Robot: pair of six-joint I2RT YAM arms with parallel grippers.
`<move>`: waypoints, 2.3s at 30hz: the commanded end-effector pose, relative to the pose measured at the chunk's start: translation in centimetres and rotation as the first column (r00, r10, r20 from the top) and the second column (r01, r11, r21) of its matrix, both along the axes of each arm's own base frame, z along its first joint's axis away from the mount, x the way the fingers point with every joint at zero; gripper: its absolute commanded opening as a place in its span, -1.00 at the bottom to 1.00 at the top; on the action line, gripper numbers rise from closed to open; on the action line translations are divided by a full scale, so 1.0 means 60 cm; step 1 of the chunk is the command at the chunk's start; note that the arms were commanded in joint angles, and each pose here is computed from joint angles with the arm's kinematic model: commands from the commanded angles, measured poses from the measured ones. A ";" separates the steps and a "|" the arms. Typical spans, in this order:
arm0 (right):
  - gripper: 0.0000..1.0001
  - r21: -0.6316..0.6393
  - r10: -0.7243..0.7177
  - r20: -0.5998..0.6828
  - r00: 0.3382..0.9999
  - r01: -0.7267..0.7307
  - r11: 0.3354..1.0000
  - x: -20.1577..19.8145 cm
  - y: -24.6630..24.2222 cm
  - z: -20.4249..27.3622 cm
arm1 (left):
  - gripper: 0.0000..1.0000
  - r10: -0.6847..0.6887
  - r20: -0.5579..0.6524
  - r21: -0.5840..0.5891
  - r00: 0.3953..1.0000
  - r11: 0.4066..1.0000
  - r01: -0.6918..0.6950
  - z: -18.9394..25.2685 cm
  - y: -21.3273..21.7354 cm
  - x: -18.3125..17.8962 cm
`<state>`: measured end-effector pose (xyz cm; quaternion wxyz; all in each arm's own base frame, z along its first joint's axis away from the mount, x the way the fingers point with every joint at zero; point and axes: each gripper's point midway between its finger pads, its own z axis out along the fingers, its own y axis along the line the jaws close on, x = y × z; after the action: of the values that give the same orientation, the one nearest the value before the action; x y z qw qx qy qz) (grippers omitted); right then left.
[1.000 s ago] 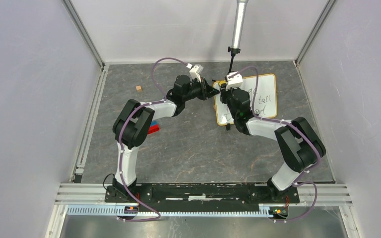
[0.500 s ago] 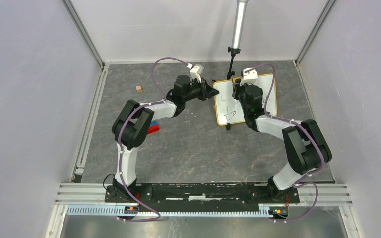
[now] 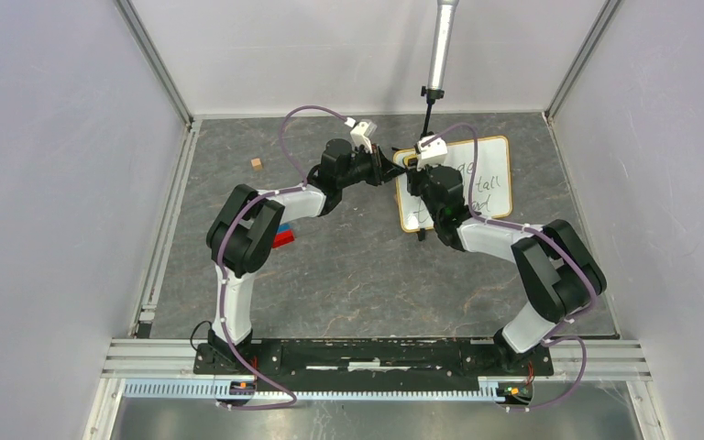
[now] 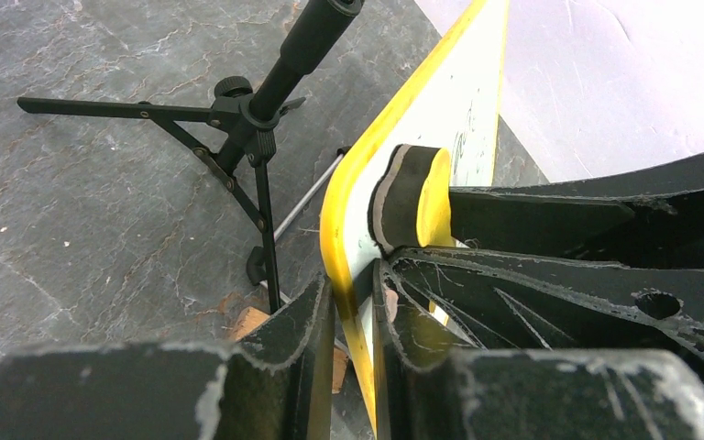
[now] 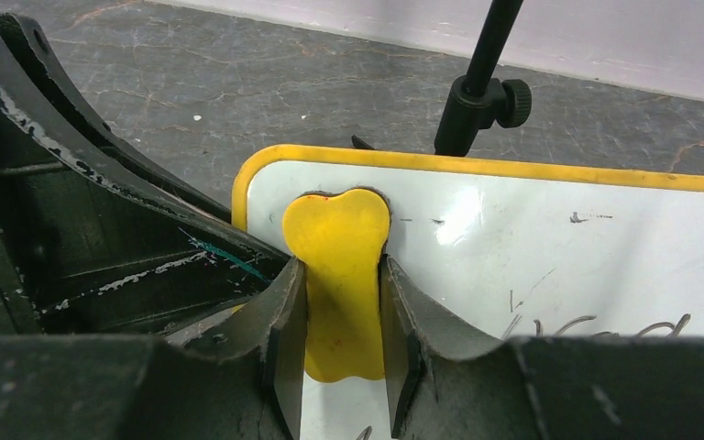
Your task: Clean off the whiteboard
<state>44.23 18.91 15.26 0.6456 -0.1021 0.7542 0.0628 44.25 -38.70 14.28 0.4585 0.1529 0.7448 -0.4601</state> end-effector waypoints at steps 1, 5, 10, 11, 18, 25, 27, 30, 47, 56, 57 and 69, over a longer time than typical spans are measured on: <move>-0.54 -0.057 -0.079 -0.057 0.995 0.075 0.996 0.005 -0.046 -0.031 | -0.95 0.014 0.073 0.059 0.997 0.998 -0.018 0.012 0.012 0.000; -0.55 -0.017 -0.136 -0.125 0.983 0.135 0.991 0.018 -0.098 -0.047 | -0.95 0.016 0.075 0.064 0.997 0.998 -0.021 0.010 0.013 -0.001; -0.55 -0.074 -0.233 -0.216 0.948 0.222 0.972 0.016 -0.155 -0.065 | -0.95 0.017 0.086 0.068 0.996 0.997 -0.023 0.013 0.015 -0.002; -0.55 -0.081 -0.242 -0.221 0.945 0.229 0.970 0.014 -0.161 -0.065 | -0.95 0.021 0.088 0.069 0.996 0.997 -0.027 0.014 0.016 0.000; -0.56 -0.031 -0.143 -0.207 0.968 0.139 0.990 0.011 -0.112 -0.044 | -0.95 0.020 0.094 0.066 0.995 0.997 -0.026 0.015 0.016 -0.002; -0.56 -0.075 -0.019 -0.176 0.984 0.006 0.997 0.007 -0.009 -0.021 | -0.95 0.013 0.102 0.071 0.995 0.997 -0.021 0.016 0.012 -0.005; -0.56 -0.066 -0.006 -0.175 0.985 -0.006 0.998 0.007 0.002 -0.022 | -0.95 0.016 0.104 0.072 0.994 0.997 -0.023 0.017 0.013 -0.004; -0.30 -0.086 -0.053 -0.175 0.983 0.039 0.996 0.008 -0.014 -0.028 | -0.95 0.014 0.101 0.072 0.995 0.997 -0.022 0.015 0.012 -0.005; 0.07 0.032 0.105 -0.055 0.993 -0.104 0.994 -0.010 -0.002 0.029 | -0.95 0.001 0.091 0.067 0.996 0.998 -0.007 0.014 0.007 -0.007; 0.03 0.012 0.082 -0.033 0.996 -0.081 0.997 0.015 -0.001 0.042 | -0.95 -0.002 0.090 0.067 0.996 0.998 -0.004 0.013 0.007 -0.008; -0.02 0.013 0.079 -0.035 0.996 -0.078 0.997 0.017 -0.001 0.041 | -0.95 -0.002 0.089 0.067 0.996 0.998 -0.004 0.013 0.007 -0.008; -0.53 0.010 -0.112 -0.115 0.987 0.114 0.993 0.035 -0.064 0.005 | -0.95 0.010 0.104 0.078 0.995 0.997 -0.018 0.012 0.011 -0.005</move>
<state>44.88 17.95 15.32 0.6008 -0.1072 0.7888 0.0728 43.80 -38.50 14.38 0.4661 0.1605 0.7474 -0.4454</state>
